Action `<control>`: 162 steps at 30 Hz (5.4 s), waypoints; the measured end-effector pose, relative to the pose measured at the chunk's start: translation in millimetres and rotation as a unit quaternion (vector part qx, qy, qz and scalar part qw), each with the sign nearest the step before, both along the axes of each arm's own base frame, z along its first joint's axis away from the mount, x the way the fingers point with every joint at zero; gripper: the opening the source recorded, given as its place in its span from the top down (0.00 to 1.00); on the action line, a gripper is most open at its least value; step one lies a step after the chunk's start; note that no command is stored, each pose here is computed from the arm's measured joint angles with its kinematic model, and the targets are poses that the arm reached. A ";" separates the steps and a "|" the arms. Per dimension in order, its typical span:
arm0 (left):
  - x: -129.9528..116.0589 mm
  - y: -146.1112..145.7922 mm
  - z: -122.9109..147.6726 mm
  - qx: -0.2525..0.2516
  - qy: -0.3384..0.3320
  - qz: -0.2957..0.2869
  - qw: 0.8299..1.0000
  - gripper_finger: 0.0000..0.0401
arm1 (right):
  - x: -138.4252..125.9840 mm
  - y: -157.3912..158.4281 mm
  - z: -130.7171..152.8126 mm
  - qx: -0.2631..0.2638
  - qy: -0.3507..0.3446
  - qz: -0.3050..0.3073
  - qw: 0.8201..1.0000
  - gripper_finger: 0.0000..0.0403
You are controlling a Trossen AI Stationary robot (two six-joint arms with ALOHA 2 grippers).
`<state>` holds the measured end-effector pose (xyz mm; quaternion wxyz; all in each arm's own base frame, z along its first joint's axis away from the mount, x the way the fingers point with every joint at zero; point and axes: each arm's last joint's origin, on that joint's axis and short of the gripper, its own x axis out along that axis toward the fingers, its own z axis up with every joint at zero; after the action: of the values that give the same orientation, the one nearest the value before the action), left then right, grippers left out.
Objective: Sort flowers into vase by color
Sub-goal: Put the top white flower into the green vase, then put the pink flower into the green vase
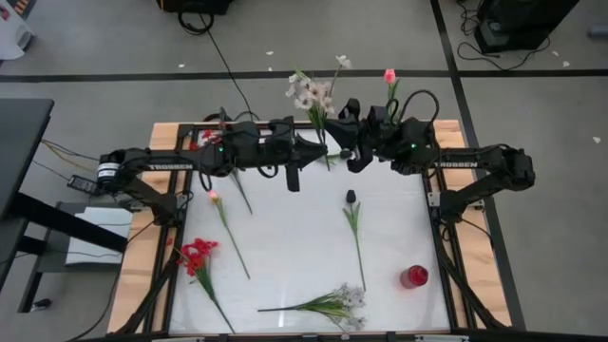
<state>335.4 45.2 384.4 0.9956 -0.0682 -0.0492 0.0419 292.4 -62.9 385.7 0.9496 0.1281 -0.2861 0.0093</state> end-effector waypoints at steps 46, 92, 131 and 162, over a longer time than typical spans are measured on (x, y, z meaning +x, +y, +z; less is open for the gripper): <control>-8.5 6.8 -30.0 -0.070 0.169 -0.023 0.983 0.99 | -8.7 -12.5 -28.6 0.022 0.242 0.070 0.968 0.50; -141.9 -2.3 53.0 -0.002 0.087 0.115 0.990 0.61 | -159.1 -37.4 -37.6 0.177 0.324 -0.530 0.763 0.98; -137.7 -5.6 44.1 -0.026 0.121 0.146 0.982 0.61 | -152.3 -135.2 -116.9 0.195 0.390 -0.573 0.693 0.74; -134.1 -23.4 17.3 -0.040 0.250 0.101 0.962 0.61 | -168.5 -42.3 -95.9 0.468 0.507 -0.314 0.652 0.63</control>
<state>201.3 21.8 401.7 0.9632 -0.0901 0.1964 0.1598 123.9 -105.2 289.8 0.7072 0.4430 0.2504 -0.4908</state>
